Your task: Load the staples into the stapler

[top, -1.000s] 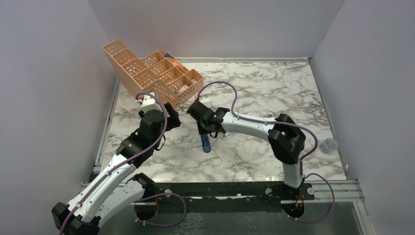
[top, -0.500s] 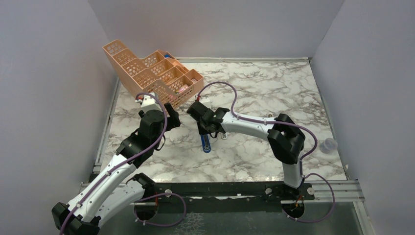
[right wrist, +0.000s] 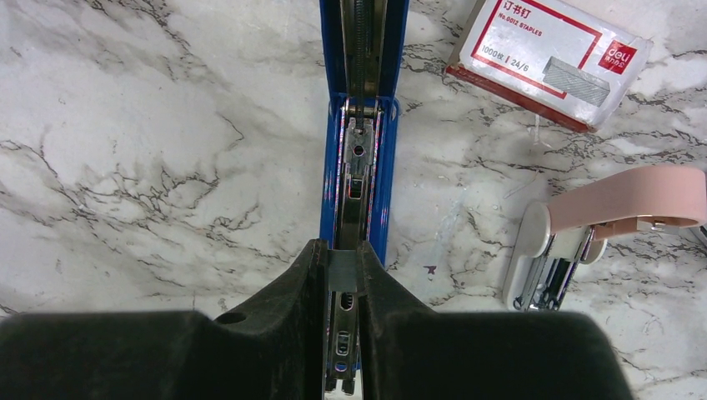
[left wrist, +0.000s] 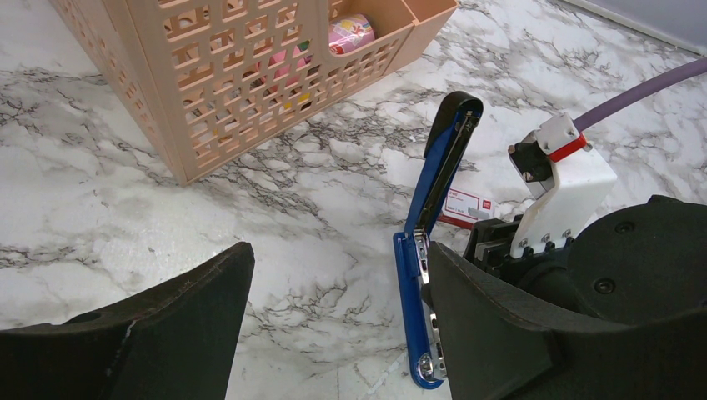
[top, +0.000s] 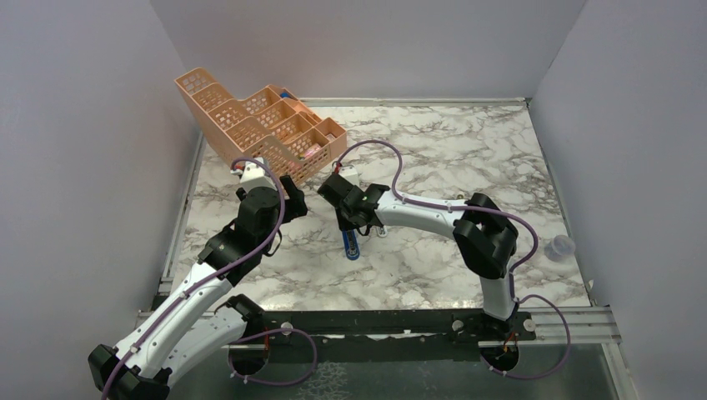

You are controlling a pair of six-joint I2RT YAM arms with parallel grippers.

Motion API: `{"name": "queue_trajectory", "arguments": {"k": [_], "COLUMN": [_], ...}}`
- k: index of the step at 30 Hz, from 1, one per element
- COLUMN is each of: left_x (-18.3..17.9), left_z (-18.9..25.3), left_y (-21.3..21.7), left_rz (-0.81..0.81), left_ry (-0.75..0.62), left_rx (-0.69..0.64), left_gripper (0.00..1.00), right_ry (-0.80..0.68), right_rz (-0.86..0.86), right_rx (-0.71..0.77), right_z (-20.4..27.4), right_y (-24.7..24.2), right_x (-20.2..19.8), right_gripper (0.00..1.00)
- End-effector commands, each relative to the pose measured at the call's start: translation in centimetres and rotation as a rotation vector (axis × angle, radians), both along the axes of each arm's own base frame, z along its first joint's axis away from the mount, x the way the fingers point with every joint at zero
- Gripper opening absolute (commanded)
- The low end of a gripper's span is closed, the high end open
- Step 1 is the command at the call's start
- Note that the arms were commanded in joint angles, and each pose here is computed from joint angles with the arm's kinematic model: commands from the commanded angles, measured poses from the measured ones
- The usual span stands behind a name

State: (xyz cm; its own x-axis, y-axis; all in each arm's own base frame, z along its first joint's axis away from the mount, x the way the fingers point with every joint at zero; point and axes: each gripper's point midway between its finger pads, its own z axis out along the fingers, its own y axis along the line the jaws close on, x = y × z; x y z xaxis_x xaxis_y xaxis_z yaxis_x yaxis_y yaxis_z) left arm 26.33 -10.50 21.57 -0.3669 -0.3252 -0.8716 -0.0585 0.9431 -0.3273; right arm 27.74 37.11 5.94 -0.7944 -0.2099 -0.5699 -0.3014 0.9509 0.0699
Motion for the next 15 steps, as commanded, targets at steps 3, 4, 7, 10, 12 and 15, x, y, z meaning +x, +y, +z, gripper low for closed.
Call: {"name": "queue_trajectory", "arguments": {"k": [3, 4, 7, 10, 12, 15], "left_x": [0.0, 0.0, 0.0, 0.0, 0.0, 0.0], "left_z": [-0.6, -0.7, -0.7, -0.7, -0.7, -0.8], "left_y": [0.7, 0.7, 0.7, 0.6, 0.6, 0.6], "left_rz": [0.032, 0.032, 0.032, 0.032, 0.031, 0.032], "left_ry": [0.012, 0.013, 0.014, 0.015, 0.015, 0.017], "left_rx": [0.013, 0.014, 0.014, 0.013, 0.013, 0.012], "left_gripper": [0.77, 0.77, 0.77, 0.77, 0.77, 0.77], "right_ry": [0.01, 0.004, -0.02, -0.024, -0.022, -0.026], "right_rz": [-0.003, -0.001, 0.009, 0.01, 0.01, 0.004], "right_rx": [-0.021, -0.014, 0.007, 0.023, 0.026, 0.029], "right_z": [-0.7, -0.3, 0.8, 1.3, 1.4, 1.5], "right_y": [-0.6, -0.5, -0.2, -0.2, -0.3, -0.5], "right_x": [0.0, 0.1, 0.4, 0.6, 0.6, 0.7], "right_gripper": [0.19, 0.19, 0.19, 0.19, 0.19, 0.18]}}
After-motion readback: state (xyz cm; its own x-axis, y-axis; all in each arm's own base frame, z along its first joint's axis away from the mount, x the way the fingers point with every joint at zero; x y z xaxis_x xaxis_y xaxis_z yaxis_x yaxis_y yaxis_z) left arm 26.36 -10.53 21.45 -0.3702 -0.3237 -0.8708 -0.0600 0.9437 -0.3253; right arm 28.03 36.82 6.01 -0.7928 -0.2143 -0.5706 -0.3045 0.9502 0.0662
